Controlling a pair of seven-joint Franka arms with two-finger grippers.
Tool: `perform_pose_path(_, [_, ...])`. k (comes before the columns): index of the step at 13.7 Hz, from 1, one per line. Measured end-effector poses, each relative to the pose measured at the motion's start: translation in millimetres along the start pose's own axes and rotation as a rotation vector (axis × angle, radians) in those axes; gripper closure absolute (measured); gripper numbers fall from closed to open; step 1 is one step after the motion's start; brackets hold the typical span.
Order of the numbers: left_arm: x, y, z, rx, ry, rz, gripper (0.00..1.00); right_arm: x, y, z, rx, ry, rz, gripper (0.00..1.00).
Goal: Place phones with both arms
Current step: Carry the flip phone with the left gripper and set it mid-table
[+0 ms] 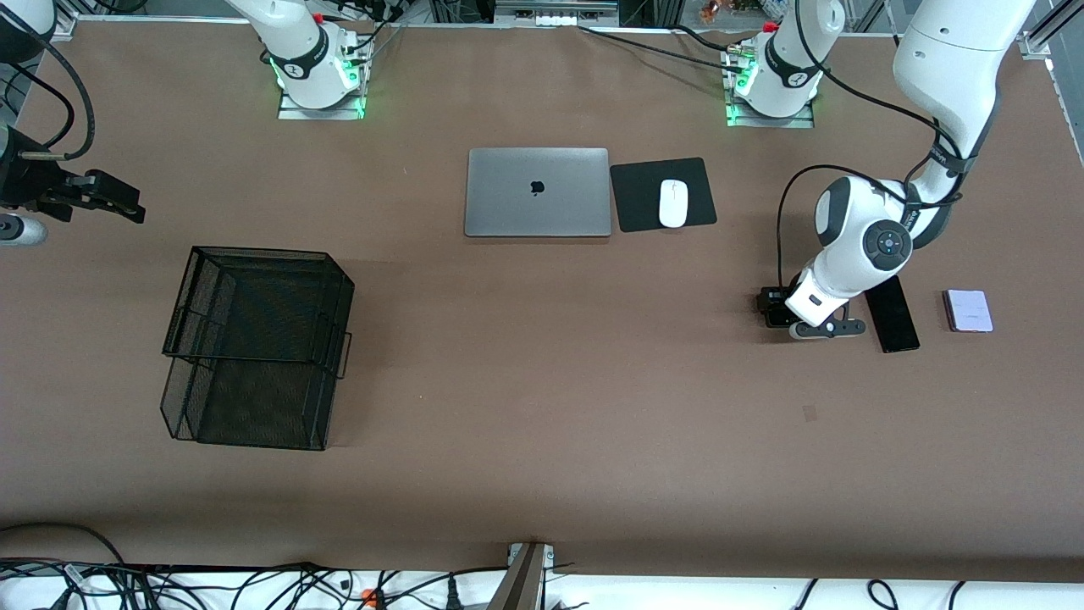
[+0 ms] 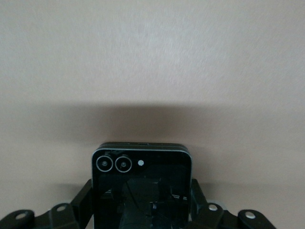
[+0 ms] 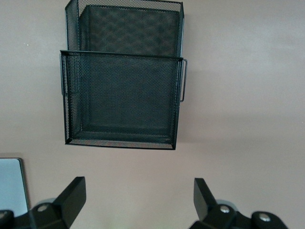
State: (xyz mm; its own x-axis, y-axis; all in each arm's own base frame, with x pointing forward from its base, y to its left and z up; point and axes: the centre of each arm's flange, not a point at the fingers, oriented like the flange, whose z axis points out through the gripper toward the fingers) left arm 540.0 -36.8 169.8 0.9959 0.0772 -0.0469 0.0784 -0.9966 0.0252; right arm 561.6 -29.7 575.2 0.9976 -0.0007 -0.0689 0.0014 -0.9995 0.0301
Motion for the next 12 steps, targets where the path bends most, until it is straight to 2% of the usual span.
perform_pose_path(2, [11,13,-22,-0.002,-0.001,0.019,0.2,0,0,0,0.0,0.0,0.0,0.0])
perform_pose_path(5, [35,69,-90,-0.007,-0.054,0.097,0.2,0,0,0,0.0,0.0,0.0,0.0])
perform_pose_path(8, [40,163,-144,-0.055,-0.006,0.15,0.2,0,0,0,0.0,0.0,0.0,0.0])
perform_pose_path(10, [25,242,-146,-0.086,0.001,0.143,0.2,0,0,0,0.0,0.0,-0.001,0.0])
perform_pose_path(12, [6,320,-126,-0.114,-0.022,0.122,0.2,0,0,0,0.0,0.0,-0.001,0.0])
